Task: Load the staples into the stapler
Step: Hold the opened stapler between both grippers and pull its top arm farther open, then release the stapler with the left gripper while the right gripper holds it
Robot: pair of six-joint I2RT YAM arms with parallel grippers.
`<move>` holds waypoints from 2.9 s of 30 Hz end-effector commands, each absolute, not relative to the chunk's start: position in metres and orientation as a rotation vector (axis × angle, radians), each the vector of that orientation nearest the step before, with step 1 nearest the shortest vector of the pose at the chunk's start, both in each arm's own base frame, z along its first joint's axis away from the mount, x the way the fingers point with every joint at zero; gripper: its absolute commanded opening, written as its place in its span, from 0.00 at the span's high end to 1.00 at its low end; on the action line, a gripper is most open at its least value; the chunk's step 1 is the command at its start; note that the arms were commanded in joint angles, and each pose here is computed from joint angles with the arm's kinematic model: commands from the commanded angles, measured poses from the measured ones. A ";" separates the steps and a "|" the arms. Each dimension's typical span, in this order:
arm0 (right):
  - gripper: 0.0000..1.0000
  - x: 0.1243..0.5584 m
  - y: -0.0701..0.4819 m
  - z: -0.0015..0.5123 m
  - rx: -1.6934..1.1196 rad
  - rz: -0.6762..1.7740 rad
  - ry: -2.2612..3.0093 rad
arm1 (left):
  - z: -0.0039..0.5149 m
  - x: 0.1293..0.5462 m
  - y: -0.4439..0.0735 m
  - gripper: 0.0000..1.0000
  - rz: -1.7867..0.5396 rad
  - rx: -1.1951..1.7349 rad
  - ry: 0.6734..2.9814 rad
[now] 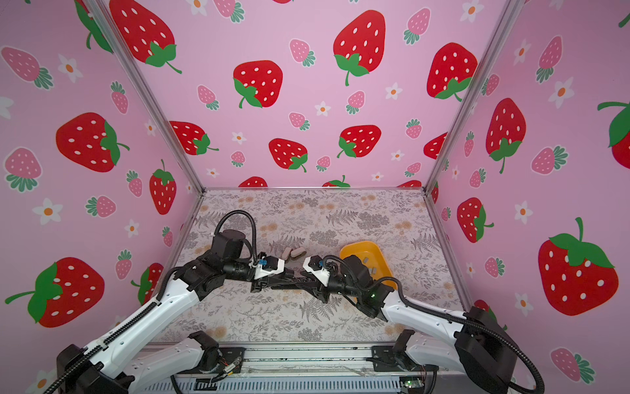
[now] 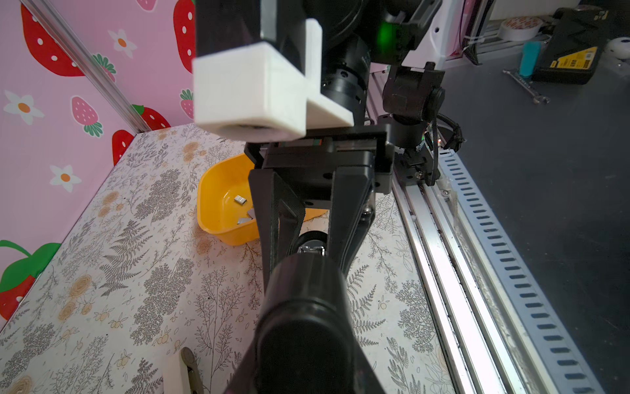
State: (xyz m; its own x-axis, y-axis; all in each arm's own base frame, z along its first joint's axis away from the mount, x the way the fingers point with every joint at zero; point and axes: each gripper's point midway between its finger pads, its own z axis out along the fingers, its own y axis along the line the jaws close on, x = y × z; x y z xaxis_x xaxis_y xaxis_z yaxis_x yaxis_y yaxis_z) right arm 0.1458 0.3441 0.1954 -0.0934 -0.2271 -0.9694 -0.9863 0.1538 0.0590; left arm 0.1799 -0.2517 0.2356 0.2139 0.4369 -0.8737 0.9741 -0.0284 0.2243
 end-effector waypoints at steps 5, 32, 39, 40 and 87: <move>0.61 0.139 0.360 0.181 -1.305 1.088 1.541 | 0.292 0.165 -0.262 1.00 -0.826 1.602 1.116; 0.83 0.147 0.362 0.185 -1.231 1.049 1.508 | 0.299 0.179 -0.257 1.00 -0.841 1.525 1.126; 0.95 0.152 0.342 0.177 -1.175 1.125 1.497 | 0.317 0.191 -0.232 1.00 -0.843 1.373 1.114; 0.97 0.152 0.340 0.178 -1.172 1.123 1.490 | 0.317 0.194 -0.229 1.00 -0.837 1.361 1.119; 1.00 0.159 0.279 0.252 -0.848 1.009 1.330 | 0.328 0.289 -0.115 0.42 -0.233 0.599 1.545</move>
